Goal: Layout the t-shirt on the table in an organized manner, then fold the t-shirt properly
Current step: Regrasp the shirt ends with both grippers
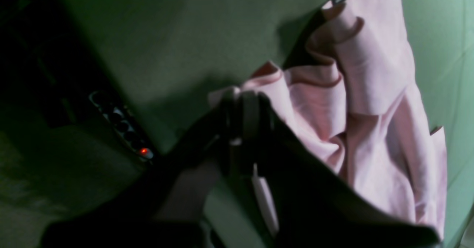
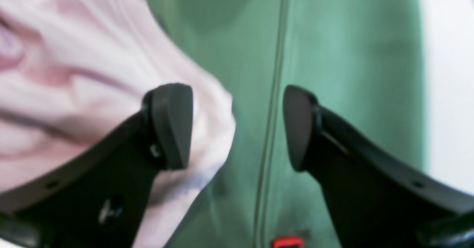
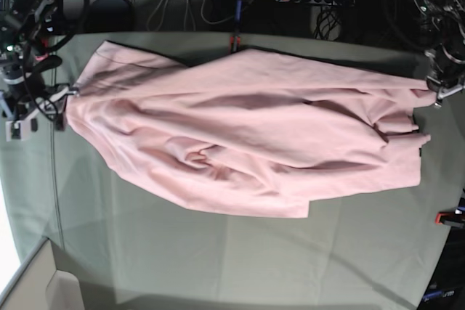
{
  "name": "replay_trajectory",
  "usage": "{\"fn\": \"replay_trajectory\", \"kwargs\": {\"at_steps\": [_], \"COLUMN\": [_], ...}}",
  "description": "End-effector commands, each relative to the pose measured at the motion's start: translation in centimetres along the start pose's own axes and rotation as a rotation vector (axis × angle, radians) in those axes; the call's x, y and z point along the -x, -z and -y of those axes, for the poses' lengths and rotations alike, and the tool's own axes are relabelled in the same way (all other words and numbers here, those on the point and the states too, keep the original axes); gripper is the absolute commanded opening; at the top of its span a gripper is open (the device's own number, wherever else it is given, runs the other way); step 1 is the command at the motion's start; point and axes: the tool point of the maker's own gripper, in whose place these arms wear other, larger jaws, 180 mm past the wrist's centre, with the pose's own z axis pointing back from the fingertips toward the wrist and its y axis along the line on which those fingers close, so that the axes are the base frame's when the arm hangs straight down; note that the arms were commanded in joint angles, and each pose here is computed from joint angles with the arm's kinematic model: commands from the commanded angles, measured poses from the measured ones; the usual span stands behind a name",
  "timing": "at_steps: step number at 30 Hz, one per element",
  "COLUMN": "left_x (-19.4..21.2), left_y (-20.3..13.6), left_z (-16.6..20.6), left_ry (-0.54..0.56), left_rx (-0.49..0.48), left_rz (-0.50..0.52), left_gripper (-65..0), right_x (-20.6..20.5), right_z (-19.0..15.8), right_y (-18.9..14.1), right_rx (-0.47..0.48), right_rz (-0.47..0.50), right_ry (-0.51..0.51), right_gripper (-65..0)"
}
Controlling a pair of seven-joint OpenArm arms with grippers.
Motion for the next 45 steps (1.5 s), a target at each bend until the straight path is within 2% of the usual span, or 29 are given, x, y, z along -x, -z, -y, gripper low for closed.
{"fn": "replay_trajectory", "kwargs": {"at_steps": [1,4,13,22,29,33,39,41,42,43,45], "left_x": [-1.5,-2.0,-3.5,-3.9,-3.9,-3.8,-3.8,-3.8,-3.8,-3.8,-3.8], "left_y": [-0.3,-0.2,0.1,0.2,0.2,0.2,0.2,0.2,0.2,0.1,0.1], "left_z": [0.8,1.5,4.3,5.1,4.9,4.7,4.7,4.6,4.6,4.6,4.6], "left_ry": [0.008,0.001,-0.015,-0.019,-0.018,-0.016,-0.016,-0.017,-0.017,-0.018,-0.018], "left_rx": [0.019,0.035,0.093,0.107,0.104,0.101,0.099,0.099,0.099,0.098,0.098], "left_rz": [0.041,0.055,0.086,0.095,0.094,0.092,0.092,0.092,0.092,0.093,0.093], "left_gripper": [-64.9,-64.9,-64.9,-64.9,-64.9,-64.9,-64.9,-64.9,-64.9,-64.9,-64.9], "right_x": [-0.5,0.4,7.1,12.7,14.1,14.2,14.0,14.1,14.0,14.0,13.8], "right_z": [-0.4,-1.3,-3.5,-4.8,-6.6,-8.8,-9.6,-10.1,-10.5,-10.8,-10.9], "right_y": [-0.7,-2.0,-4.7,-4.8,-4.7,-4.1,-3.4,-3.2,-3.2,-3.2,-3.2], "right_rx": [-0.004,-0.006,-0.037,-0.079,-0.108,-0.167,-0.183,-0.201,-0.214,-0.222,-0.224], "right_rz": [0.027,0.014,-0.142,-0.272,-0.301,-0.308,-0.304,-0.307,-0.307,-0.307,-0.303], "right_ry": [-0.004,-0.007,0.039,0.117,0.166,0.162,0.180,0.176,0.167,0.163,0.158], "right_gripper": [-26.5,-26.5,-26.4,-26.4,-26.4,-26.4,-26.8,-29.8,-34.0,-39.2,-53.7]}}
